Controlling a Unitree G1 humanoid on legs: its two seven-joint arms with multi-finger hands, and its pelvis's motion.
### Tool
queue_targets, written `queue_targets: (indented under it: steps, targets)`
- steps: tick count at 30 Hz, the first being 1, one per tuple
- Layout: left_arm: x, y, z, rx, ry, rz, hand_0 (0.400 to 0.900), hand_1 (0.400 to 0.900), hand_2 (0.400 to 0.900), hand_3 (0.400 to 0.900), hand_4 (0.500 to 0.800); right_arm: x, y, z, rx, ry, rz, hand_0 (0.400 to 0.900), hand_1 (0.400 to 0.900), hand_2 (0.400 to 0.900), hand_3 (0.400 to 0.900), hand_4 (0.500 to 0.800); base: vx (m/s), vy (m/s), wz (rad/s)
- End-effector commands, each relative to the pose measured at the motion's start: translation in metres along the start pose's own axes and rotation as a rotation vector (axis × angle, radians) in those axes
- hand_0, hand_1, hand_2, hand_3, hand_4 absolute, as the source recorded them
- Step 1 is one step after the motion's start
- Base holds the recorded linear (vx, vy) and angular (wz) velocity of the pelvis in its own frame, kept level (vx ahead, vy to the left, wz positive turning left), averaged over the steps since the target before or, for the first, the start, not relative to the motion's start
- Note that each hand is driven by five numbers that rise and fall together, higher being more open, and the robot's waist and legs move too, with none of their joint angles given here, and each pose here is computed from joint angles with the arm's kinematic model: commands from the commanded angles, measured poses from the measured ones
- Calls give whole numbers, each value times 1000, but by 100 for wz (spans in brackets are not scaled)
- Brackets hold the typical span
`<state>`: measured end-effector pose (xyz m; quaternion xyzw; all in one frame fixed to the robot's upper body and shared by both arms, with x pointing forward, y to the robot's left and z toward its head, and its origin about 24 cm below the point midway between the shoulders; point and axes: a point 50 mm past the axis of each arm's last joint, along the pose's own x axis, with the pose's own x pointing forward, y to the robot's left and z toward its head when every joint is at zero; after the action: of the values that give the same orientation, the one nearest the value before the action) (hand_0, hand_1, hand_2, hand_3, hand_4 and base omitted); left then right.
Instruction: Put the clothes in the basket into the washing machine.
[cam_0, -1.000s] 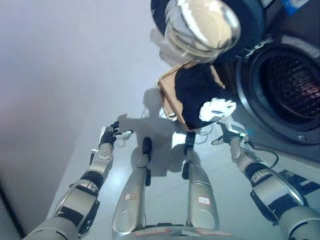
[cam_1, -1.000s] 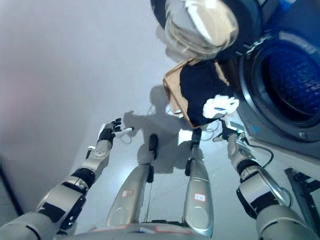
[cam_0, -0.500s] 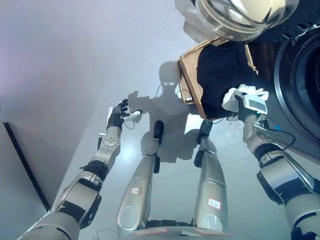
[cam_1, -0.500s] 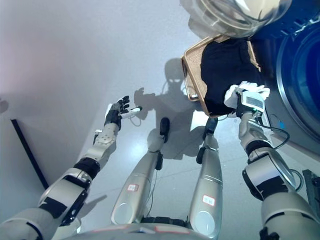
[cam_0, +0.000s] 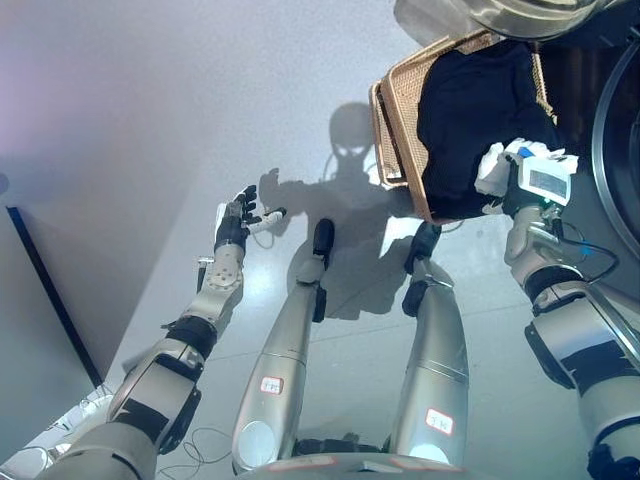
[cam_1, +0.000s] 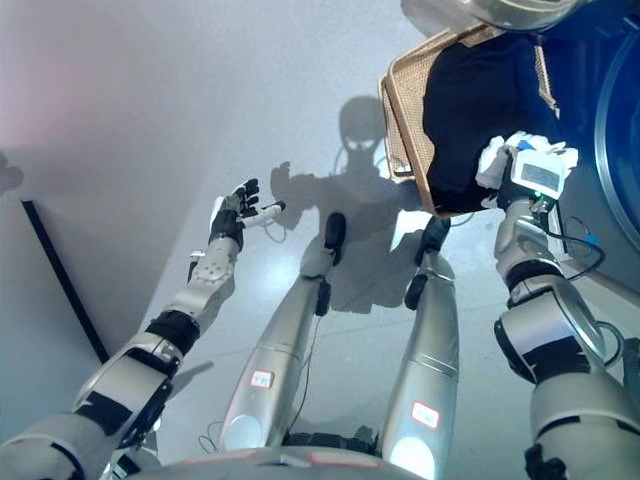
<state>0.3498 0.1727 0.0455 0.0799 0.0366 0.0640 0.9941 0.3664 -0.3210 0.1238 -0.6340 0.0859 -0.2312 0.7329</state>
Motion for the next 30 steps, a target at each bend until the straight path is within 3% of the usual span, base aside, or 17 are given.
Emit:
queue_targets:
  steps: [1, 2, 3, 4, 5, 23, 30]
  targets:
    - [-10, 20, -8, -47, -25, 80, 900, 900, 900, 900, 800, 2, -22, -47, -84, 131, -81, 900, 900, 900, 900, 800, 5, -10, 6]
    - [-11, 19, -6, -48, -35, 74, 900, 900, 900, 900, 800, 1, -22, -49, -83, 138, -76, 900, 900, 900, 900, 800, 17, -3, 5]
    - [-11, 19, -6, -48, -37, 71, 900, 900, 900, 900, 800, 1, -22, -51, -82, 147, -72, 639, 639, 639, 639, 644, 20, -4, 4]
    - [-13, 20, -9, -47, -27, 74, 900, 900, 900, 900, 800, 2, -22, -51, -83, 148, -70, 639, 639, 639, 639, 644, 0, 0, 0]
    - [-14, 20, -11, -50, -22, 77, 900, 900, 900, 900, 800, 2, -23, -51, -80, 147, -69, 400, 400, 400, 400, 500, 0, 0, 0]
    - [-17, 22, -21, -38, 10, 95, 900, 900, 900, 900, 800, -3, -10, -48, 53, 186, -37, 400, 400, 400, 400, 500, 4, -2, 0]
    - [-15, 33, -33, -28, 74, 156, 900, 900, 900, 900, 800, -7, 5, -32, 308, 189, -1, 400, 400, 400, 400, 500, 69, -31, -5]
